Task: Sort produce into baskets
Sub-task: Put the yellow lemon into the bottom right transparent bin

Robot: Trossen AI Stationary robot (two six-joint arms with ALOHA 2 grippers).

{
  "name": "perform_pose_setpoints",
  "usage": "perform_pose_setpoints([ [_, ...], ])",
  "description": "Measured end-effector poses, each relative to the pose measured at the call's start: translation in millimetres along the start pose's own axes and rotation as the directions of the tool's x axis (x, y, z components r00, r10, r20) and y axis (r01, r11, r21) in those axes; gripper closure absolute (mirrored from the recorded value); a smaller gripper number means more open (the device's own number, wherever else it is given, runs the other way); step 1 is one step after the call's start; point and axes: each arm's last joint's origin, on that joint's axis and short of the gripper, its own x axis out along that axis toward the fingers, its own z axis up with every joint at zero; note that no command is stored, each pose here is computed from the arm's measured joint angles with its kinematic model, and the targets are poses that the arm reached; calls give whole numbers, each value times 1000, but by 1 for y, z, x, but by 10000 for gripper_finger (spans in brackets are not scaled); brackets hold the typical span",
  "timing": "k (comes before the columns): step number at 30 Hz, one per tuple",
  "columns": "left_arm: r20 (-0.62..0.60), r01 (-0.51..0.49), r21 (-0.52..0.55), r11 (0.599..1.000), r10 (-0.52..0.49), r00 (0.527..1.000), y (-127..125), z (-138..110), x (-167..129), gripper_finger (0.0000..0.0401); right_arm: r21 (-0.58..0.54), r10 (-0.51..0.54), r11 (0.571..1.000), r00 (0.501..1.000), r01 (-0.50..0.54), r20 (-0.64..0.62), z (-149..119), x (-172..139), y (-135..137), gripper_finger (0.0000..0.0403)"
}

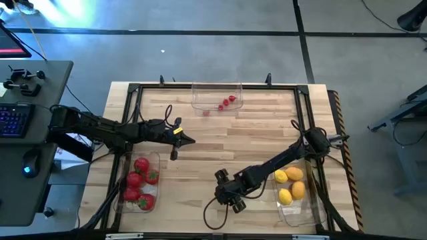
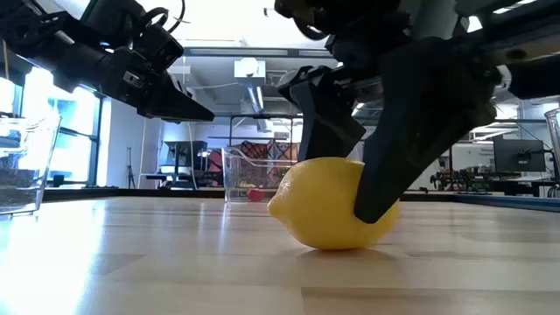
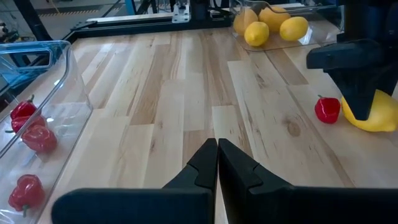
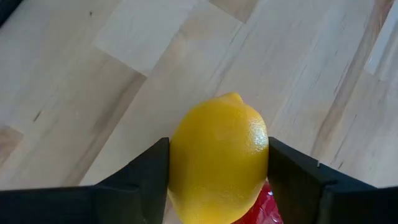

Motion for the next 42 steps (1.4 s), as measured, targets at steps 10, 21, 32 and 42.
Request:
perform_pose_setpoints([
  [10, 3, 0, -7, 1000, 0, 1000, 0, 0, 0, 401, 48, -6, 999, 999, 8, -43, 0, -20, -3, 202],
  [21, 8, -1, -7, 1000, 1, 1000, 0, 1, 0, 401, 307, -128, 941, 990, 141, -61, -1, -114, 7, 202],
  [32, 8, -1, -16, 1000, 1, 1000, 0, 1, 0, 401, 682, -121, 691, 969, 237, -215, -46, -204, 50, 202],
  [42, 6, 0, -24, 1000, 1, 1000, 0, 1, 0, 401, 899, -36, 324, 954, 294, -298, -112, -231, 112, 203],
])
